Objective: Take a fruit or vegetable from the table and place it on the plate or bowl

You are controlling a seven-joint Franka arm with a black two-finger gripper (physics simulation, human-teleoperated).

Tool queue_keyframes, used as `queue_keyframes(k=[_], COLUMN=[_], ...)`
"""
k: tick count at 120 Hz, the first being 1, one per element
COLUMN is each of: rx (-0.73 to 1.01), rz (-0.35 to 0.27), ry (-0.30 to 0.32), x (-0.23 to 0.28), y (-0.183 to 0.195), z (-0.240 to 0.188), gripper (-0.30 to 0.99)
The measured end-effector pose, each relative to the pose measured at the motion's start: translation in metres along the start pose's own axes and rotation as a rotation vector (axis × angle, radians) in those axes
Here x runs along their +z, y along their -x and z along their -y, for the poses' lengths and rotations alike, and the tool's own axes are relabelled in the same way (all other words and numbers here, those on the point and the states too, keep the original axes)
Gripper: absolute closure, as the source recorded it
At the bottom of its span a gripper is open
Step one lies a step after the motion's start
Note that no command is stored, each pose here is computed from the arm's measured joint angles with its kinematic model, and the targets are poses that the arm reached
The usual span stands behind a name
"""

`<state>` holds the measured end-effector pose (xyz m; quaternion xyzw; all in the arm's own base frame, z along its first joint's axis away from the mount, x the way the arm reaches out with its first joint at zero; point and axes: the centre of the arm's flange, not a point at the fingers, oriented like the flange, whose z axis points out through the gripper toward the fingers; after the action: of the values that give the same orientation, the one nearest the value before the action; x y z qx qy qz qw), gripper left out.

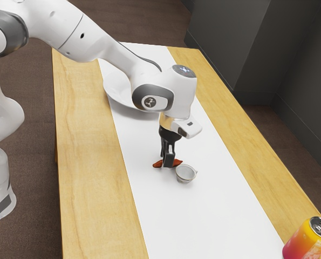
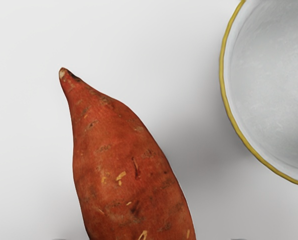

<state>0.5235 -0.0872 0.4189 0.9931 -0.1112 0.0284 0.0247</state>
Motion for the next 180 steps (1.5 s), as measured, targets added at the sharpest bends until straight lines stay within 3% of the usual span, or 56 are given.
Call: queue_keyframes(k=[58, 85, 134, 143, 162, 180], rx=[0.000, -0.005, -0.047, -0.070, -0.112, -0.228], rz=[0.016, 0.017, -0.004, -0.035, -0.185, -0.230], ry=[-0.003, 0.001, 0.010, 0.024, 0.062, 0.079], x=[0.010, 0.010, -0.007, -0.031, -0.145, -0.209], y=[0.000, -0.001, -0.001, -0.003, -0.006, 0.024], z=[0.001, 0.002, 0.025, 0.038, 0.074, 0.151], gripper=[0.36, 0.51, 0.53, 0.54, 0.53, 0.54])
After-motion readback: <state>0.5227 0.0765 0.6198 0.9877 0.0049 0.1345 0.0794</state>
